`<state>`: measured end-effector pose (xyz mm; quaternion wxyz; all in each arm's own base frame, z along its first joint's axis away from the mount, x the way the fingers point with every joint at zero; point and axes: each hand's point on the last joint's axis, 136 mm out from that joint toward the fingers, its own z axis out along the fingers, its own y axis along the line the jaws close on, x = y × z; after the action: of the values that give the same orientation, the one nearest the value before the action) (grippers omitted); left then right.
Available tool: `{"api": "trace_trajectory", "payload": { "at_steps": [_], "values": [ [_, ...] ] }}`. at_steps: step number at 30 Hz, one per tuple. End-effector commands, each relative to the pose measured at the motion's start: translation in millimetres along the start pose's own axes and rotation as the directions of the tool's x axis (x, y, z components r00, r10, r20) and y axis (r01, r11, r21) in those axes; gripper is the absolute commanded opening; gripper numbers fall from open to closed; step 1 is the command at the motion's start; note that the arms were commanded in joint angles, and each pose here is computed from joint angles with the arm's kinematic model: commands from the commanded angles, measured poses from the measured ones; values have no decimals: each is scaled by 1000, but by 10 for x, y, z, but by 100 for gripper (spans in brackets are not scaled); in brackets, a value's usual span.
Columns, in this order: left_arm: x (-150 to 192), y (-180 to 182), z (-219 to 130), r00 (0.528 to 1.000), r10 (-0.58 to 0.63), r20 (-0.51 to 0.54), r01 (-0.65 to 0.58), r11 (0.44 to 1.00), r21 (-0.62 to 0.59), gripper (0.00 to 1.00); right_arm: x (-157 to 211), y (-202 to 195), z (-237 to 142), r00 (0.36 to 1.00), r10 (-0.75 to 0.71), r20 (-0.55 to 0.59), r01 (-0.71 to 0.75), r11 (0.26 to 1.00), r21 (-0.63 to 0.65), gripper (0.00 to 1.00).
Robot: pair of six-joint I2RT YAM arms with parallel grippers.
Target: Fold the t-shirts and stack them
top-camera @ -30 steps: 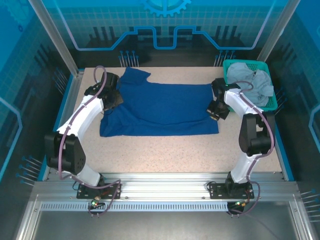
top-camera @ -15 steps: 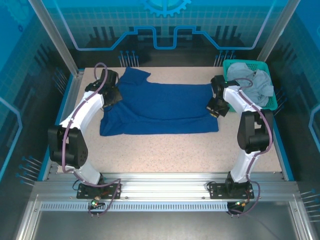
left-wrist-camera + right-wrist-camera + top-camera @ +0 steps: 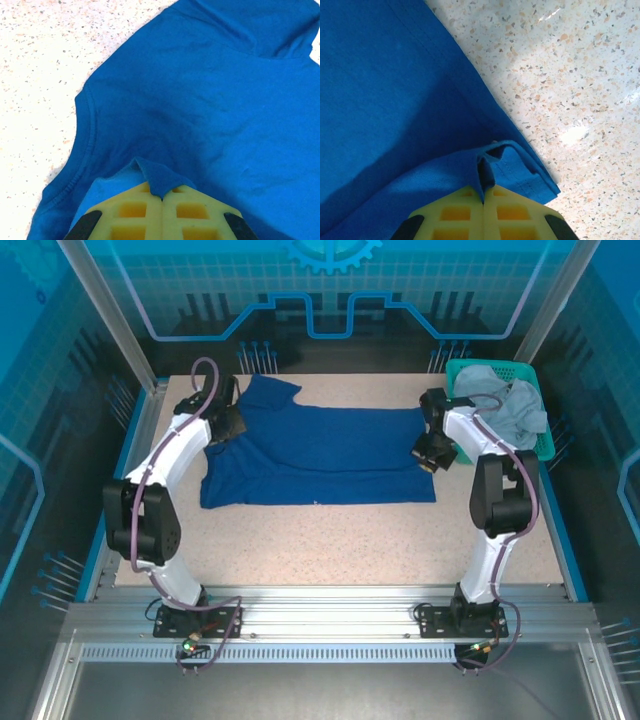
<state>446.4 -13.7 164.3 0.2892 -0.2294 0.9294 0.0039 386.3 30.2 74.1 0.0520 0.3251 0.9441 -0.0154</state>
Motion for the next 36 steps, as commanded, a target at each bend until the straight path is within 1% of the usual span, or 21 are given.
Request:
{"api": "trace_trajectory", "payload": {
  "at_steps": [1, 3, 5, 6, 7, 8, 9, 10, 11, 13, 14, 16, 18, 20, 23, 25, 26, 29, 31, 34, 36],
  "values": [
    [-142, -37, 52, 1000, 11, 19, -12, 1000, 19, 0, -48, -91, 20, 999, 36, -9, -36, 998, 49, 0],
    [-160, -77, 95, 1000, 16, 13, -17, 999, 36, 2, -61, -84, 32, 999, 39, -11, -39, 998, 58, 0],
    [-187, -121, 136, 1000, 23, -1, -23, 998, 57, 20, -84, -76, 49, 999, 44, -16, -42, 997, 65, 0],
    [-191, -119, 149, 1000, 23, -12, -22, 998, 56, 26, -83, -64, 62, 999, 45, -24, -44, 997, 63, 0],
    [-205, -100, 146, 1000, 20, -21, -19, 999, 50, 33, -87, -41, 80, 998, 48, -38, -46, 998, 48, 0],
    [-211, -70, 126, 1000, 8, -28, -6, 999, 46, 43, -90, -17, 87, 998, 49, -50, -48, 999, 25, 4],
    [-218, -30, 83, 1000, -7, -31, 8, 999, 42, 50, -92, -19, 73, 997, 50, -51, -49, 999, 15, 10],
    [-216, 18, 18, 999, -28, -31, 30, 999, 37, 56, -104, -32, 28, 998, 52, -42, -52, 999, 1, 18],
    [-203, 70, -53, 998, -50, -33, 52, 998, 36, 58, -106, -51, -33, 998, 50, -28, -51, 999, -15, 29],
    [-93, 201, -179, 993, -99, -59, 100, 995, 21, 59, -90, -88, -148, 999, 44, -2, -44, 998, -41, 42],
    [12, 294, -227, 989, -127, -81, 127, 992, 1, 58, -63, -118, -199, 999, 40, 9, -40, 998, -50, 46],
    [298, 501, -247, 966, -212, -151, 209, 977, -34, 56, 43, -156, -253, 999, 33, 7, -33, 997, -74, 48],
    [611, 719, -244, 918, -324, -230, 317, 946, -67, 55, 202, -203, -250, 1000, 14, -5, -14, 996, -86, 48],
    [904, 932, -207, 857, -421, -296, 408, 907, -105, 55, 389, -252, -226, 1000, -15, -19, 13, 995, -98, 47],
    [1119, 1119, -121, 781, -522, -345, 520, 848, -105, 57, 630, -352, -132, 998, -48, -40, 43, 992, -116, 47],
    [1210, 1159, -30, 728, -567, -386, 582, 808, -89, 58, 720, -446, -69, 998, -51, -48, 45, 991, -124, 51],
    [1223, 1153, 16, 716, -575, -396, 601, 796, -68, 58, 755, -485, -32, 997, -44, -58, 35, 990, -137, 52],
    [1209, 1079, 135, 713, -571, -407, 622, 783, -8, 57, 802, -556, 81, 996, -18, -91, 1, 983, -185, 52],
    [1248, 1058, 208, 706, -570, -420, 627, 779, -2, 56, 785, -601, 129, 995, -8, -102, -11, 983, -184, 52],
    [1373, 1147, 310, 700, -566, -436, 602, 796, -66, 48, 765, -657, 189, 992, 8, -122, -29, 985, -171, 51],
    [1425, 1222, 358, 710, -556, -433, 573, 813, -105, 45, 747, -695, 220, 991, 26, -129, -47, 986, -161, 51]
  ]
}}
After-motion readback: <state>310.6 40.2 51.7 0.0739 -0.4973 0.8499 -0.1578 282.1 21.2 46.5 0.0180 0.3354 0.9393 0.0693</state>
